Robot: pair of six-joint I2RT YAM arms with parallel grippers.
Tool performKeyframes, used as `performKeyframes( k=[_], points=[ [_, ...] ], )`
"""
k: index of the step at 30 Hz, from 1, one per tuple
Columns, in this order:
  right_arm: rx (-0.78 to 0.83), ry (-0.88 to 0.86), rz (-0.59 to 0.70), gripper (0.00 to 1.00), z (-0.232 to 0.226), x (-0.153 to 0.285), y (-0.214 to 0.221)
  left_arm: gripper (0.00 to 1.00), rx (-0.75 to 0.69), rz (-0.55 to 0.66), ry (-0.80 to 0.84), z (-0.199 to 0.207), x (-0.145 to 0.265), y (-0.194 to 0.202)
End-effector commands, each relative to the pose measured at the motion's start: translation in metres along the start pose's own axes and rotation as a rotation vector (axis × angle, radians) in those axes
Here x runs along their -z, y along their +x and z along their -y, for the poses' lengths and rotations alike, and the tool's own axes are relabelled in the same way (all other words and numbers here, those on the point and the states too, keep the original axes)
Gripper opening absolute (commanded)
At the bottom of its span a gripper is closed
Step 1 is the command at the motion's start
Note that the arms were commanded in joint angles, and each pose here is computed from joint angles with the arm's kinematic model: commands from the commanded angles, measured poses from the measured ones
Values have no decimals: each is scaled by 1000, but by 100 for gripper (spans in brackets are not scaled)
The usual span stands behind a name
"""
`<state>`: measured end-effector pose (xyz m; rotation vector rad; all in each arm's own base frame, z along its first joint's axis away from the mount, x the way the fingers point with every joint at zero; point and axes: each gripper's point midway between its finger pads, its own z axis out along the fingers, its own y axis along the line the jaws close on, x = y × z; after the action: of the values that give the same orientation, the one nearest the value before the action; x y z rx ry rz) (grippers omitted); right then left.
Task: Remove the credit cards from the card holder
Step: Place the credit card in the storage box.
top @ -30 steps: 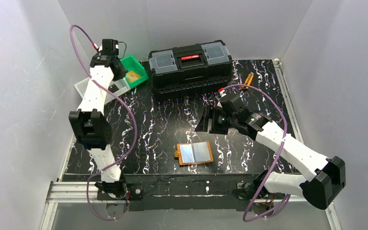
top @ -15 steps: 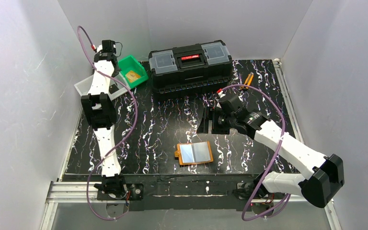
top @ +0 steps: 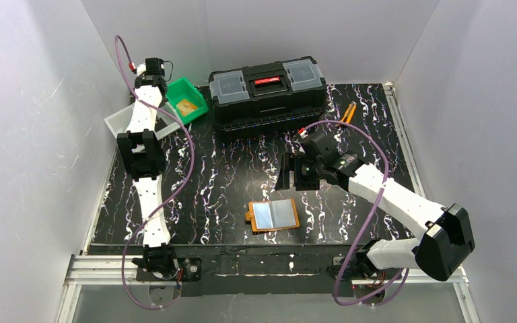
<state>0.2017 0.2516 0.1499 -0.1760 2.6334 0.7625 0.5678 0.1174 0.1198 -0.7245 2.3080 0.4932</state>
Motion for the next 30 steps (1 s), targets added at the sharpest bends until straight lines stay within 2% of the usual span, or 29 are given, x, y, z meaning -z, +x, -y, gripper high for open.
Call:
performKeyframes(
  k=[1, 6, 13, 16, 21, 24, 28, 30],
  points=[
    [21, -30, 10, 83, -6, 0, -6, 0, -21, 9, -77, -17, -1, -3],
    [22, -20, 9, 83, -3, -1, -5, 2, -27, 9, -97, -19, -3, -3],
    [24, -19, 12, 85, -3, 0, -5, 43, -9, 25, -12, -9, 11, -16],
    [27, -19, 17, 86, -3, 2, -6, 53, 12, 38, 52, -2, 25, -25],
    [28, -14, 23, 87, -2, 4, -5, 60, 56, 54, 164, 5, 63, -39],
    [15, 1, 24, 88, 1, 4, -4, 62, 75, 24, 253, 12, 95, -29],
    [-26, 49, 21, 88, 10, 4, -1, 66, 45, -35, 382, 16, 152, 14],
    [-44, 76, 14, 87, 17, 5, 3, 67, -18, -70, 467, 31, 188, 49]
  ],
)
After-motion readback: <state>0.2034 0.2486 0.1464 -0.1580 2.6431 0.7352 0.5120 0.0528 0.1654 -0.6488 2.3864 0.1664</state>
